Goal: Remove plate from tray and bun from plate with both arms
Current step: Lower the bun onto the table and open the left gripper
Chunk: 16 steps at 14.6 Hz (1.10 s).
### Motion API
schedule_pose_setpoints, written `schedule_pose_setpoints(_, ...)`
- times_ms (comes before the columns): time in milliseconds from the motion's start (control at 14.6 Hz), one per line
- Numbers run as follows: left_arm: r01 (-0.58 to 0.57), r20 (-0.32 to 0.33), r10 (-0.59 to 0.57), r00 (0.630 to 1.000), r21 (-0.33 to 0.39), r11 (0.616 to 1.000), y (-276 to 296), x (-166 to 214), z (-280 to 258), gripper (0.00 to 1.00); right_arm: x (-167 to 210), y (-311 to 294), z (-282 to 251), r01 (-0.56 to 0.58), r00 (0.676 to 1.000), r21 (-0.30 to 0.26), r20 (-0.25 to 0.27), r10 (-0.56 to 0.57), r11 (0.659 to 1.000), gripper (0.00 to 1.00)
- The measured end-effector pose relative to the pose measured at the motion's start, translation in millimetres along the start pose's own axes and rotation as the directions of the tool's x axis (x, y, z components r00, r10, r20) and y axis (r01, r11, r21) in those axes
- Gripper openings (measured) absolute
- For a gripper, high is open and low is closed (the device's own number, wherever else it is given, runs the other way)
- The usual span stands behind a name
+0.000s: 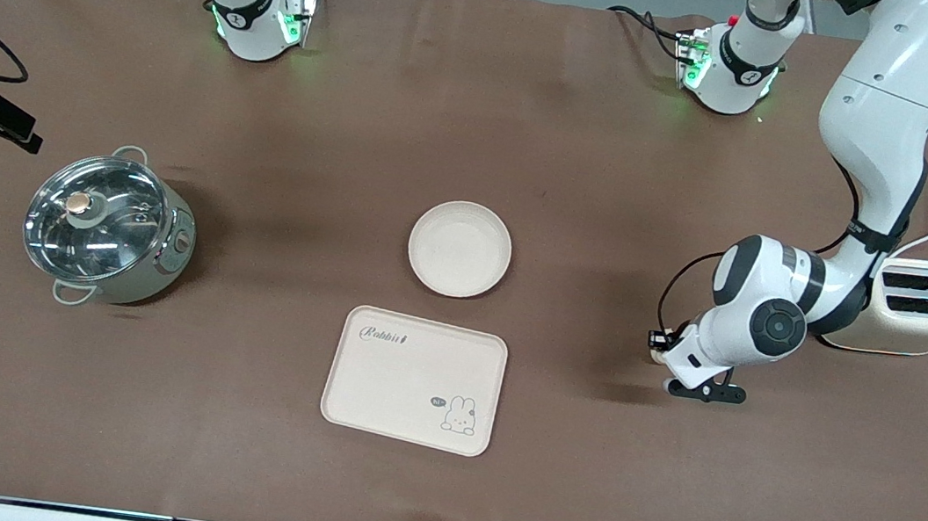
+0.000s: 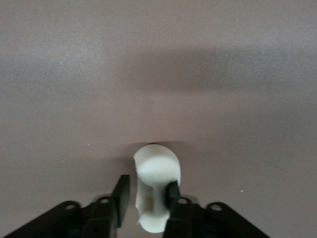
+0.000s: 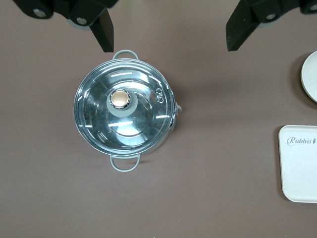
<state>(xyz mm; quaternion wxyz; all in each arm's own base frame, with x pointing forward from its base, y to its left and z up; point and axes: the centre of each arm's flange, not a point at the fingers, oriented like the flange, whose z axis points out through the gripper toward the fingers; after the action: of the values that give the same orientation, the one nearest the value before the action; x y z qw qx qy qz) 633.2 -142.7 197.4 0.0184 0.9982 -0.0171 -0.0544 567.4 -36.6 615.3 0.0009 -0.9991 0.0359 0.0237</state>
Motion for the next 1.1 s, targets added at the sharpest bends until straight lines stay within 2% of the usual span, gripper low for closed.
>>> schedule_pose_setpoints(137, -0.013, -0.029, 0.013, 1.0, -0.004, 1.0, -3, 5, -13, 0.62, 0, 0, 0, 0.001, 1.0, 0.0, 0.0, -0.001, 1.0, 1.0)
schedule_pose_setpoints(274, -0.013, -0.086, 0.013, 0.996, -0.007, 1.0, -3, 14, -46, 0.82, 0, -1, 0, 0.001, 1.0, 0.0, 0.0, -0.001, 1.0, 1.0)
schedule_pose_setpoints(411, -0.015, -0.113, 0.015, 0.993, -0.002, 1.0, -2, 16, -77, 0.99, 0, -1, 0, 0.001, 1.0, 0.0, -0.001, -0.001, 1.0, 1.0)
schedule_pose_setpoints(960, -0.035, -0.095, 0.035, 0.995, 0.006, 0.999, -14, 13, -78, 1.0, 0, -1, 0, 0.001, 1.0, 0.0, -0.001, -0.001, 1.0, 1.0)
schedule_pose_setpoints(1097, -0.038, -0.115, 0.038, 0.993, 0.002, 0.999, -11, 16, -89, 1.0, 0, -1, 0, 0.001, 1.0, 0.0, -0.001, -0.001, 1.0, 1.0)
